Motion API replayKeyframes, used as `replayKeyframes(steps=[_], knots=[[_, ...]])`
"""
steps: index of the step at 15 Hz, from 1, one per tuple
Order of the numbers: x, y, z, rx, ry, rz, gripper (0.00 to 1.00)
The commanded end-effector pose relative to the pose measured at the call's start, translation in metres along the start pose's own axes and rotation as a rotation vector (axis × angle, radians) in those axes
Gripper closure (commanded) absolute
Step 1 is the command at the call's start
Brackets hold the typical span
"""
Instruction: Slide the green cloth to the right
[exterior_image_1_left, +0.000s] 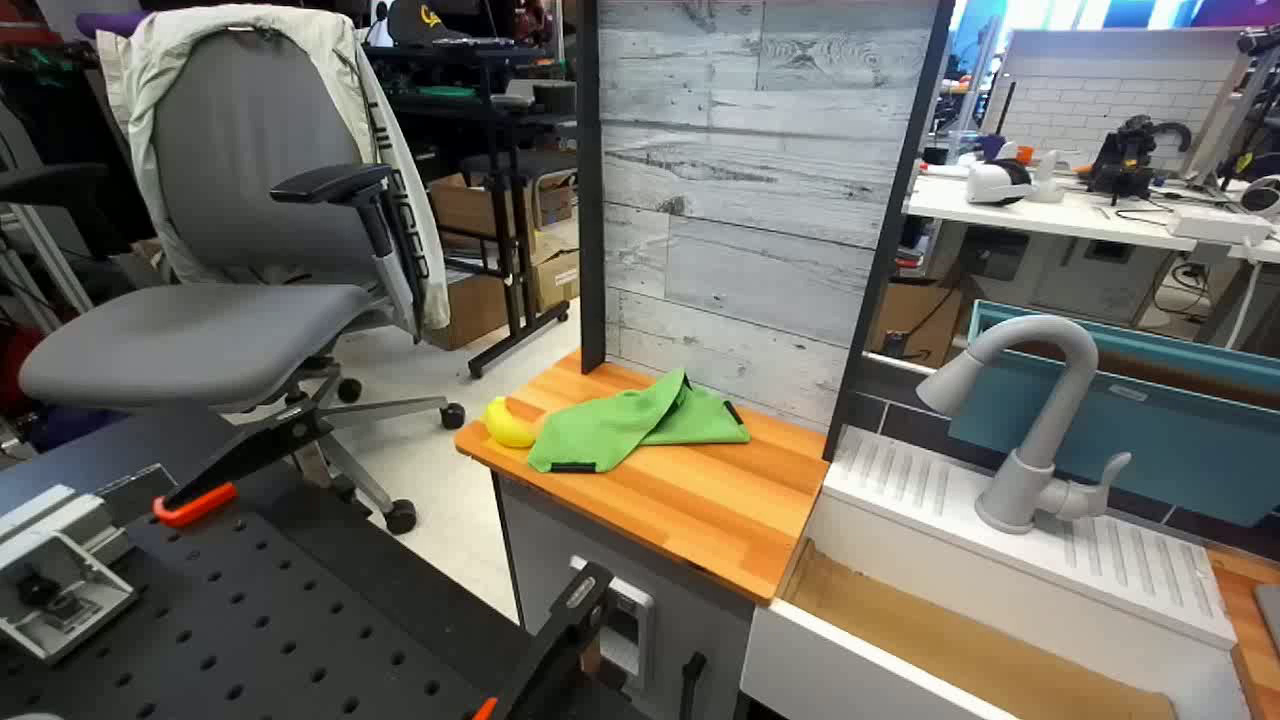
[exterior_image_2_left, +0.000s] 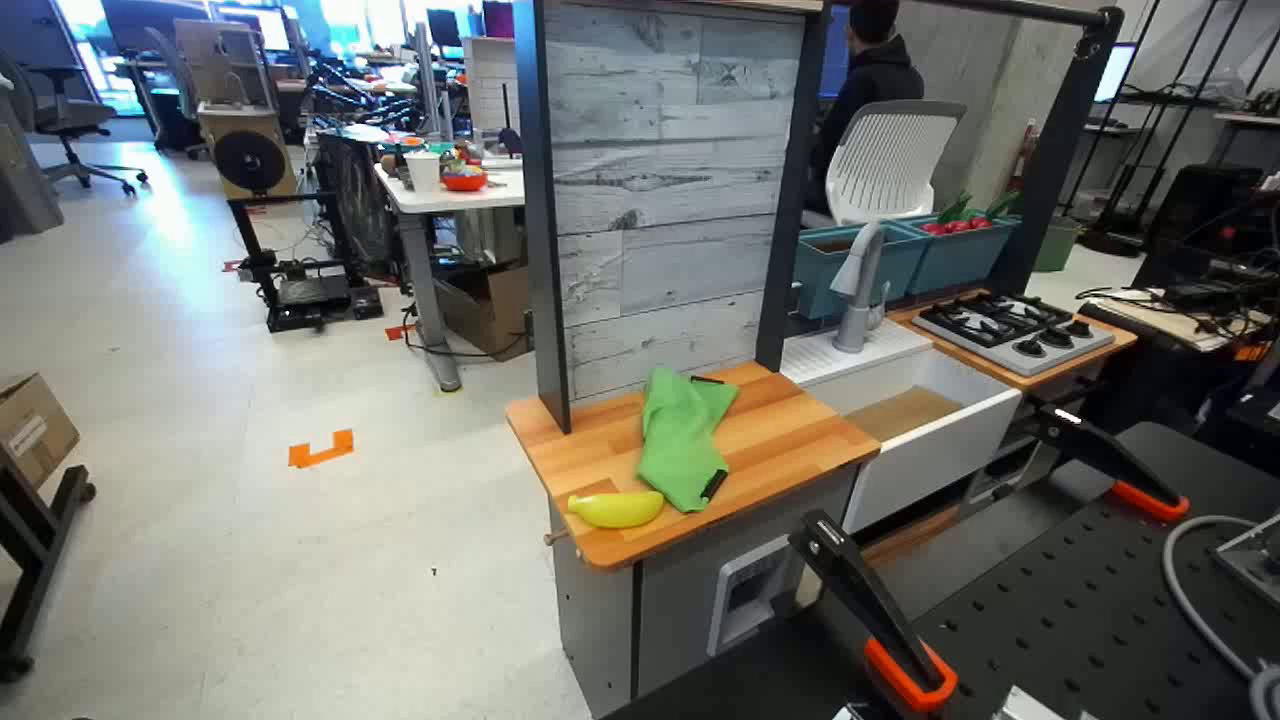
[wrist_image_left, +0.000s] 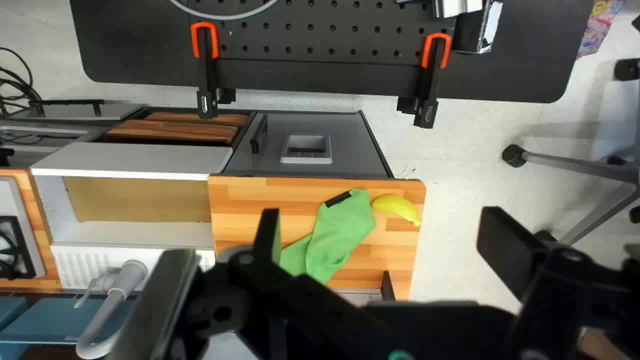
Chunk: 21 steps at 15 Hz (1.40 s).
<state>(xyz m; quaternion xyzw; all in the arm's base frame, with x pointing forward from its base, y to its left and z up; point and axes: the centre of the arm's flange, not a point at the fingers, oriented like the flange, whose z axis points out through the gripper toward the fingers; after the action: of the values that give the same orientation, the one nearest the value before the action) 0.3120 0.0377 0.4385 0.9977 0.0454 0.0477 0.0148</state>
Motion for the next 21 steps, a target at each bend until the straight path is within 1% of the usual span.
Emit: replayKeyframes(steps=[1, 8, 9, 11, 13, 14, 17, 19, 21], knots=[[0.0, 0.0, 0.0, 0.0, 0.001, 0.0, 0.0], [0.0, 0.0, -0.001, 0.0, 0.002, 0.0, 0.0], [0.001, 0.0, 0.003, -0.002, 0.018, 0.007, 0.0], [0.015, 0.001, 0.014, 0.004, 0.033, 0.026, 0.0], [0.034, 0.003, 0.03, 0.016, 0.044, 0.045, 0.0], [0.046, 0.004, 0.043, 0.023, 0.064, 0.056, 0.0], [0.076, 0.01, 0.083, 0.043, 0.083, 0.073, 0.0], [0.099, 0.015, 0.114, 0.066, 0.082, 0.102, 0.0], [0.12, 0.022, 0.144, 0.085, 0.061, 0.133, 0.0]])
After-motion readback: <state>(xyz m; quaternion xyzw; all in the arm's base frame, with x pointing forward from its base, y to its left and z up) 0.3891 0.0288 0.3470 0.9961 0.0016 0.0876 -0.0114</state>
